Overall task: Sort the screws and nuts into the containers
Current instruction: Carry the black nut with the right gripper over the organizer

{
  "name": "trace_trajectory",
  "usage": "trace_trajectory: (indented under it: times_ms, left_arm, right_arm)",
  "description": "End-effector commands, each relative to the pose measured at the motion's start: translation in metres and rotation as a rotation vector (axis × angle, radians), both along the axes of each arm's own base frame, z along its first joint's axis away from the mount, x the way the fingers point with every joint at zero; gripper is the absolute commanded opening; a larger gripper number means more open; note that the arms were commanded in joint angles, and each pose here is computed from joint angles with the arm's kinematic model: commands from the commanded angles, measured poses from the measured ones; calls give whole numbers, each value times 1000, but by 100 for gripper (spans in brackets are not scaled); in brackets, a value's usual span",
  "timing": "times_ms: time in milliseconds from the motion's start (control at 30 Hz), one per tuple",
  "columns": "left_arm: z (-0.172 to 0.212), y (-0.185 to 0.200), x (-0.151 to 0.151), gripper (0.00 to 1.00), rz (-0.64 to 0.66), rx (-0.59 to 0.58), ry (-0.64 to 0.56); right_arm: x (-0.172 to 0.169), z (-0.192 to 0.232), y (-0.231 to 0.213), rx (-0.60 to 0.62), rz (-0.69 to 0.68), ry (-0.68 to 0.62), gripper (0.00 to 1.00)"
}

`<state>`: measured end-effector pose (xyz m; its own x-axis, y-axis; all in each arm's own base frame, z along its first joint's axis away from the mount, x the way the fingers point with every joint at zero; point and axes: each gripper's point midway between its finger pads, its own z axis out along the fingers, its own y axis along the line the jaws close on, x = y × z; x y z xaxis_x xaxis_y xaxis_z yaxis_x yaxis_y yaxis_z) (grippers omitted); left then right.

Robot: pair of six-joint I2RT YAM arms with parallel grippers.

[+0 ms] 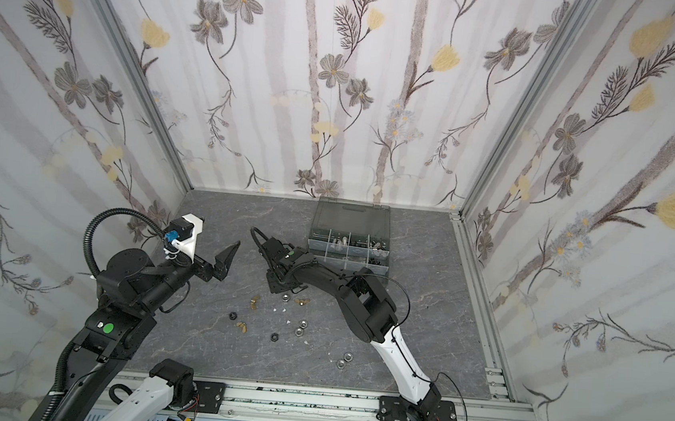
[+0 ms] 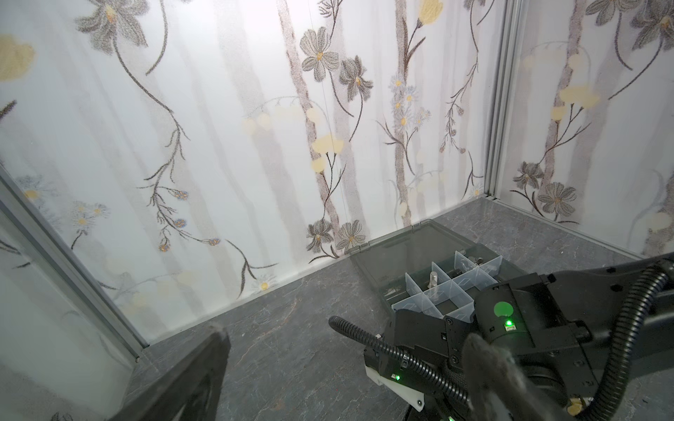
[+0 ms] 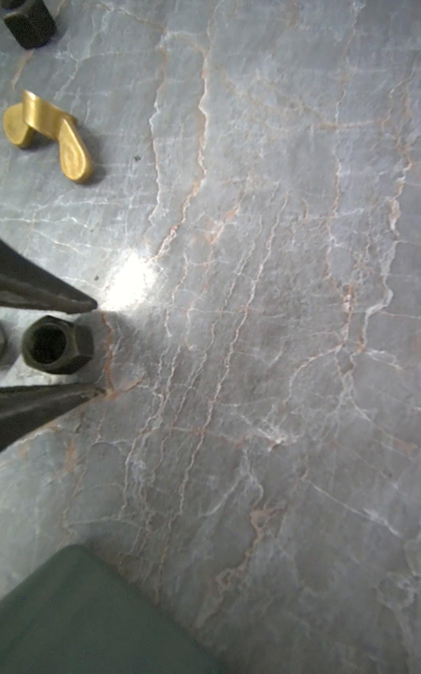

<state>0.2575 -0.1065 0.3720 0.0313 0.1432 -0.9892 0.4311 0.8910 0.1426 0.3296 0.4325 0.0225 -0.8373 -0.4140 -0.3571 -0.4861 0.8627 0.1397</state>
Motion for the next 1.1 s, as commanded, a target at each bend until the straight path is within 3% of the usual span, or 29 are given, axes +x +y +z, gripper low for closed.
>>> trace_trajectory:
  times_ms: [0, 300, 700, 1067]
  left_arm:
    - [6, 3, 1, 100, 17, 5, -17]
    - [9, 9, 3, 100, 53, 52, -43]
    - [10, 10, 8, 100, 66, 81, -33]
    - [11, 3, 25, 100, 58, 90, -16]
  right_arm:
    - [-4, -10, -4, -26, 10, 27, 27]
    - [-1, 5, -18, -77, 22, -18, 18]
    - [31, 88, -58, 21, -47, -115, 16]
    - [93, 104, -225, -136, -253, -187, 16]
